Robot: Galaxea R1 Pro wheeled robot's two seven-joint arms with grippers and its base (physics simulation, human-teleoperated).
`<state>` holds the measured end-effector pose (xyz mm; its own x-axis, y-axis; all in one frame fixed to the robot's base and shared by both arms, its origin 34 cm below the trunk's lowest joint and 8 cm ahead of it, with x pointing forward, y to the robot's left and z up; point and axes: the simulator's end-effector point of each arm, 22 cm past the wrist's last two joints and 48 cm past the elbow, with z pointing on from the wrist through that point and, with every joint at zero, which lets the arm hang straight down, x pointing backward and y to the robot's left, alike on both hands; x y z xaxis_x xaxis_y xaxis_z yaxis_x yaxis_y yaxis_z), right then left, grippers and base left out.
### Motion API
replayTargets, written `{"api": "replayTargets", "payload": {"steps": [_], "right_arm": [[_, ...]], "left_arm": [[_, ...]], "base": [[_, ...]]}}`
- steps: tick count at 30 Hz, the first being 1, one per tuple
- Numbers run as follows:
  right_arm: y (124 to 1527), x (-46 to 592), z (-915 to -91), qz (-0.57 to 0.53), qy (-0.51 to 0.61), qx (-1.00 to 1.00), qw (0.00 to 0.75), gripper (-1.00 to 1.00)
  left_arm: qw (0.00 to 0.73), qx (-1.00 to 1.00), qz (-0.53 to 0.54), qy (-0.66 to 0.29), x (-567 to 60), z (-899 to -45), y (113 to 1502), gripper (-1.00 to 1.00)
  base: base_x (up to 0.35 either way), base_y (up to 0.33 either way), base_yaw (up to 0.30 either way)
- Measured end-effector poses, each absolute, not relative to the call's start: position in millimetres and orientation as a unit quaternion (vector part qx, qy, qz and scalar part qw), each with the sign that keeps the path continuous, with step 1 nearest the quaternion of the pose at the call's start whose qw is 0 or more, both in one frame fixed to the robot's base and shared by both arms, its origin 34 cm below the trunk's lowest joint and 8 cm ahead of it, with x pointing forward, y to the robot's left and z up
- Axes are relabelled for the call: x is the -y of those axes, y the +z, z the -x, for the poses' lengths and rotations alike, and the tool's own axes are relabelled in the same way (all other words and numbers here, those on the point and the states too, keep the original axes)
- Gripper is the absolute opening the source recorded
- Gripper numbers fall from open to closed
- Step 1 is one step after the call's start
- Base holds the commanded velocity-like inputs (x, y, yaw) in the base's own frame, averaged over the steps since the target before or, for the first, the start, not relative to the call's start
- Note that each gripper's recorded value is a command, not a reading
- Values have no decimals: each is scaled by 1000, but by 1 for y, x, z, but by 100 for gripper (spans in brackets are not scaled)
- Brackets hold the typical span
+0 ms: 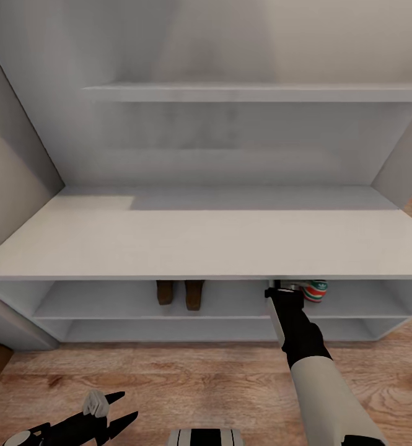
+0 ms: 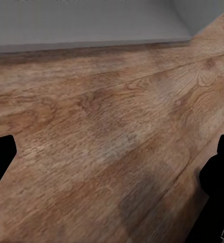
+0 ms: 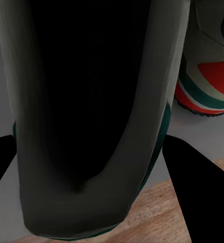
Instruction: Pick up the two gym shoes and the two sandals from the corridor floor and place them onto the hallstand (shoe rack) in the corridor, making sure they are on the rack and not on the floor. Arrange them so the two gym shoes are next to each other and the two sandals are next to each other.
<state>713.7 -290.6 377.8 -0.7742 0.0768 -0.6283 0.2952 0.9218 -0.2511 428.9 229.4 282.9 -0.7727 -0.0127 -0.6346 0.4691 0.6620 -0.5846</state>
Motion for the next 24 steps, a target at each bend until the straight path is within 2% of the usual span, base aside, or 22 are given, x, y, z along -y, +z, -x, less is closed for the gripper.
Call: {"api": "replayTargets", "payload": {"steps": [4,5,24], "right_arm": [[378,291,-714,-99,-171,-926,321,-100],[378,291,-714,-99,-171,-926,321,100],[374,289,-712,-101,-167,-928,318,100]], "left_arm": [[310,-857,-133,-389,-229,-429,283,100],[310,-857,-133,-389,-229,-429,283,100],[309,-858,-132,-389,-229,-429,283,100]], "base": [[11,0,0],[4,0,0],[0,0,0]]}}
